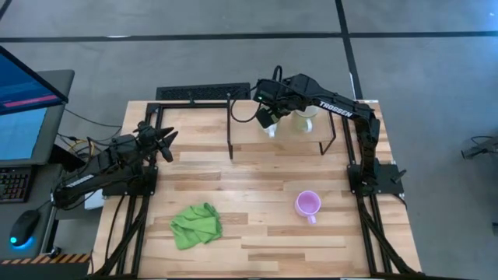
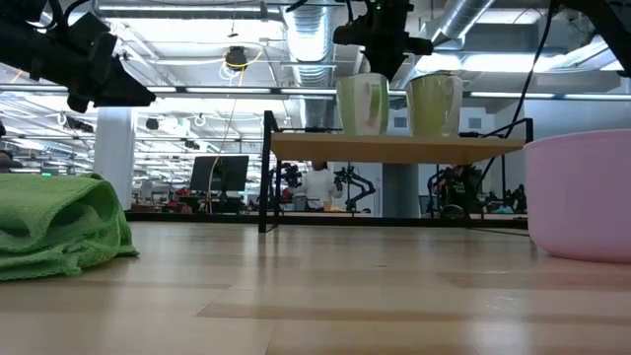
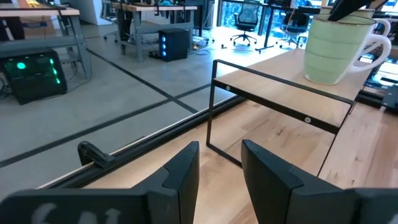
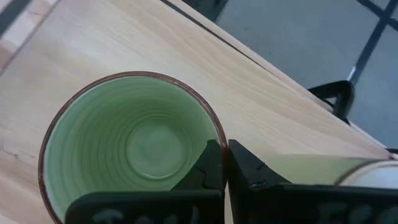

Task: Stack small to large cups/mugs on shelf
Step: Adjust the green mug on the shelf

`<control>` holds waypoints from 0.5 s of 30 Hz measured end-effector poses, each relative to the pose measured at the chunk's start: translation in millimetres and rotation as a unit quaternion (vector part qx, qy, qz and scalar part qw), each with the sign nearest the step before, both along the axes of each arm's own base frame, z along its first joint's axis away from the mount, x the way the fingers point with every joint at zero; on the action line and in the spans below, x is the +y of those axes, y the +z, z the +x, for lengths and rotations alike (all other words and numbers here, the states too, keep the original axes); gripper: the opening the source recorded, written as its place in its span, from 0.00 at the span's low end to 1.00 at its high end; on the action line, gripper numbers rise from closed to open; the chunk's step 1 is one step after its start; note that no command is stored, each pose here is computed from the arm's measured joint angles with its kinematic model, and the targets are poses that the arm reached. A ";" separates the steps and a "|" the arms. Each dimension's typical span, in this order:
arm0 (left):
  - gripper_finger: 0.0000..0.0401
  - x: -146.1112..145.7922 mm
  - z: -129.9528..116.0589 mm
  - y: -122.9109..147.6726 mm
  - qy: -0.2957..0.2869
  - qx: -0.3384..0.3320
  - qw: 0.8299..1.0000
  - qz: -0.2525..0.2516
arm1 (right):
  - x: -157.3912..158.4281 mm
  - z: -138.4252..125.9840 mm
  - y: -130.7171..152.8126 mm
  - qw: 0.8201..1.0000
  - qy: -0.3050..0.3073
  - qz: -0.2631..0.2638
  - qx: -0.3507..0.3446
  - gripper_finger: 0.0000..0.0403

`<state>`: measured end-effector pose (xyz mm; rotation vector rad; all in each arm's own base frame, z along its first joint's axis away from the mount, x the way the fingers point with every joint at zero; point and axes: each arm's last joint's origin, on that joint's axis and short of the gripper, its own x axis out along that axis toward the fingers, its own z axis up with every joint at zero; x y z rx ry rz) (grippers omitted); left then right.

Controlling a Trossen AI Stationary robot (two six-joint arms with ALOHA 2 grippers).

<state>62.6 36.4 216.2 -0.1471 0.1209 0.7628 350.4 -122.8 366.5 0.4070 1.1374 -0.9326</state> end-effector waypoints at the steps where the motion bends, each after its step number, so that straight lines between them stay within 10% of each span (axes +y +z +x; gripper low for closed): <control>1: 0.27 0.0 0.0 0.0 0.000 0.000 1.000 0.000 | -0.2 -1.0 -0.1 1.000 -0.005 -0.002 0.004 0.03; 15: 0.27 -0.2 0.2 0.0 -0.004 -0.001 1.000 -0.001 | -0.4 -4.3 -0.6 0.999 -0.022 -0.013 0.020 0.03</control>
